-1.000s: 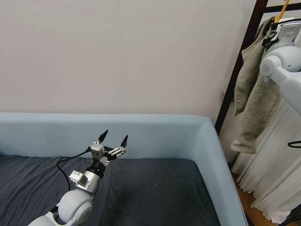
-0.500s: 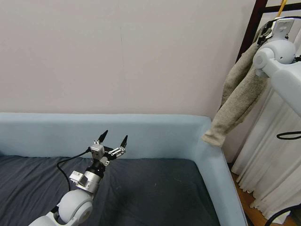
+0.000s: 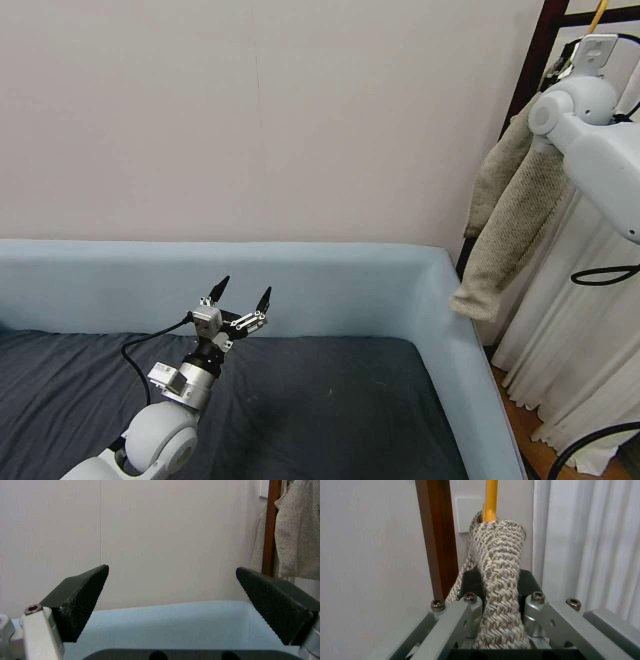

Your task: Pick up the clothes from the sofa and hang them on the clothes hanger.

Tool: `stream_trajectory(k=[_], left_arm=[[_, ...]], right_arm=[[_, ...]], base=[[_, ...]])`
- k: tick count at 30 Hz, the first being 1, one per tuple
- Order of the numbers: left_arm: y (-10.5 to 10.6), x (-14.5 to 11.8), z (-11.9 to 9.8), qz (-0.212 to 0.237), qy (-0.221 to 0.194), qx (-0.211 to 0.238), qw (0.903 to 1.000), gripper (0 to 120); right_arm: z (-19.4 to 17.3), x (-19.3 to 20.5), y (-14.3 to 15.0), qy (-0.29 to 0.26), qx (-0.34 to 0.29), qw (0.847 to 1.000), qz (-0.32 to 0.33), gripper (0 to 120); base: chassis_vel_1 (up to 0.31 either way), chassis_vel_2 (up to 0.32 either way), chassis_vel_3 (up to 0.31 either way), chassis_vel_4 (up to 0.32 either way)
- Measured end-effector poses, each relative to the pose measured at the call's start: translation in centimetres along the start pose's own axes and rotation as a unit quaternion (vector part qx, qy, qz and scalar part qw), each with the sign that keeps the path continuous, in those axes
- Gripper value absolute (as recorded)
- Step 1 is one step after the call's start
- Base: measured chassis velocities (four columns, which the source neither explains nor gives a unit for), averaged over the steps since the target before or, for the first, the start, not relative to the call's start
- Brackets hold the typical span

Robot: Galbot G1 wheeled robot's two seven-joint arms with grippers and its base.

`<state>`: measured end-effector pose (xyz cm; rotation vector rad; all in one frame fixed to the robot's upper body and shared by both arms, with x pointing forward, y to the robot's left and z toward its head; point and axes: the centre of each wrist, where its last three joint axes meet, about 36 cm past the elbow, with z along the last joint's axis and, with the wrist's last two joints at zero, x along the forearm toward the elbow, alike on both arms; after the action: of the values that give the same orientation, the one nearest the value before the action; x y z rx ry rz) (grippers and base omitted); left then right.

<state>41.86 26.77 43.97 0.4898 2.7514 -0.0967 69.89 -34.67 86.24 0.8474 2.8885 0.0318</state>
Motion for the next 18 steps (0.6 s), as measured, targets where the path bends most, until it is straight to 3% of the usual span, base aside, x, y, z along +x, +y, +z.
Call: stream_trajectory(k=[13, 18], left_arm=[[-0.1, 0.2, -0.3, 0.0, -0.004, 0.001, 1.0, 100], [-0.1, 0.3, -0.1, -0.001, -0.002, 0.001, 1.0, 100]], right_arm=[[0.3, 0.3, 0.3, 0.011, -0.01, 1.0, -0.009, 10], [0.5, 2.6, -0.2, -0.022, -0.001, 0.998, -0.051, 26]], base=[[0.0, 0.0, 0.0, 0.0], [0.0, 0.0, 0.0, 0.0]])
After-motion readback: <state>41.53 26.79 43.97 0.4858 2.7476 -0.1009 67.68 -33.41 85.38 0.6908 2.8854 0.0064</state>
